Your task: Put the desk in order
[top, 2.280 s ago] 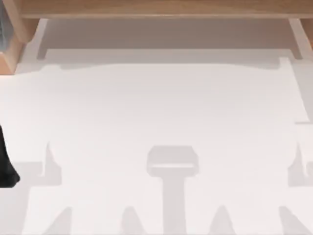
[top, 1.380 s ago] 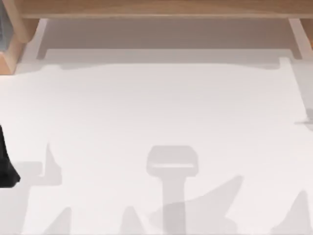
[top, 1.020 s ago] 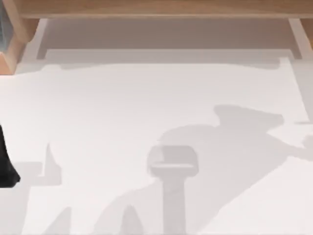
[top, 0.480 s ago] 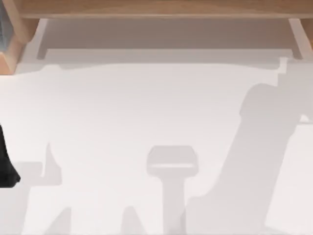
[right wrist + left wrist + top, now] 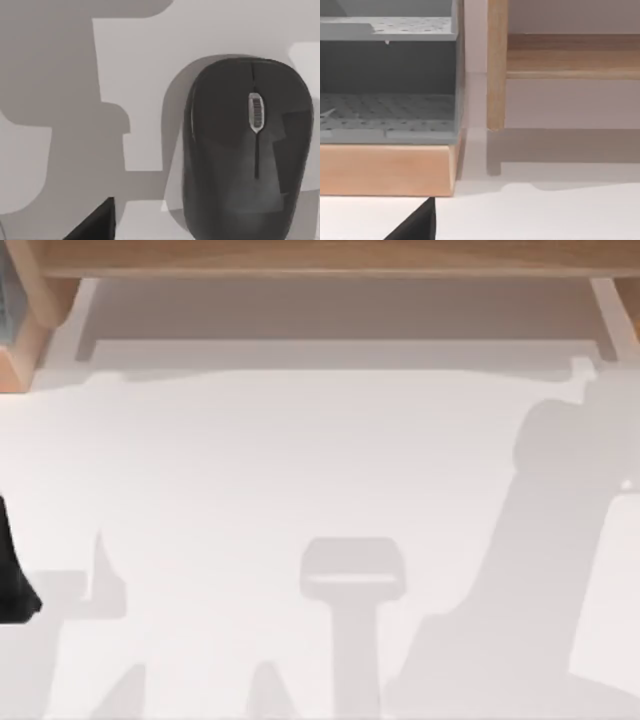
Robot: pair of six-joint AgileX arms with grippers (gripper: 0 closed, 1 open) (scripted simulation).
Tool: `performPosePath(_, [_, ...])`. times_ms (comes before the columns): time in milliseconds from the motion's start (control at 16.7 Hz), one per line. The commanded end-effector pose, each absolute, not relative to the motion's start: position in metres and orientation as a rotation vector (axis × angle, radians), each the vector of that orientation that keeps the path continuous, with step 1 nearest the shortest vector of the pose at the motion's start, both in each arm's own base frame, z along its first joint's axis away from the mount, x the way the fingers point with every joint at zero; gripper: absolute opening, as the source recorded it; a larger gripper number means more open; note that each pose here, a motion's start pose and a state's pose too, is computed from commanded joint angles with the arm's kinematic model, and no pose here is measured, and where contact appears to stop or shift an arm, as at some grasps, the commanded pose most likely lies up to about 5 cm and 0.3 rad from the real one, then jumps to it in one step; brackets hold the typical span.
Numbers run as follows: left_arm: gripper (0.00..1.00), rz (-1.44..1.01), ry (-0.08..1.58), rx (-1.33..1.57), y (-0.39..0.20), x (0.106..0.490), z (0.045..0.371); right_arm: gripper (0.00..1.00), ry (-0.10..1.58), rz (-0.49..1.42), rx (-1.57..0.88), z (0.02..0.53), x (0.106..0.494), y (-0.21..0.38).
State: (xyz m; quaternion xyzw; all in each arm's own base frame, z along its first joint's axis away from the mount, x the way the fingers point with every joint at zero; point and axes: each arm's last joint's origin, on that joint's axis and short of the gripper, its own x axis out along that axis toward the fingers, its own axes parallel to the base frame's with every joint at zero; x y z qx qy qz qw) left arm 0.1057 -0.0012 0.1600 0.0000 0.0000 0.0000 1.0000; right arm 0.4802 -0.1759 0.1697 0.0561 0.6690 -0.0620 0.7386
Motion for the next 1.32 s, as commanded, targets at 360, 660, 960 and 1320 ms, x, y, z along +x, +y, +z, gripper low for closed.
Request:
performPosePath(360, [1.00, 0.000, 0.000, 0.000, -0.001, 0.106, 0.160, 1.00, 1.473, -0.135, 0.123, 0.161, 0.479, -0.179])
performPosePath(660, [1.00, 0.000, 0.000, 0.000, -0.001, 0.106, 0.160, 1.00, 1.467, -0.137, 0.122, 0.146, 0.482, -0.177])
performPosePath(960, [1.00, 0.000, 0.000, 0.000, -0.001, 0.106, 0.160, 1.00, 1.468, -0.136, 0.123, 0.140, 0.483, -0.176])
performPosePath(1320, [1.00, 0.000, 0.000, 0.000, -0.001, 0.106, 0.160, 0.55, 1.468, -0.136, 0.123, 0.140, 0.483, -0.176])
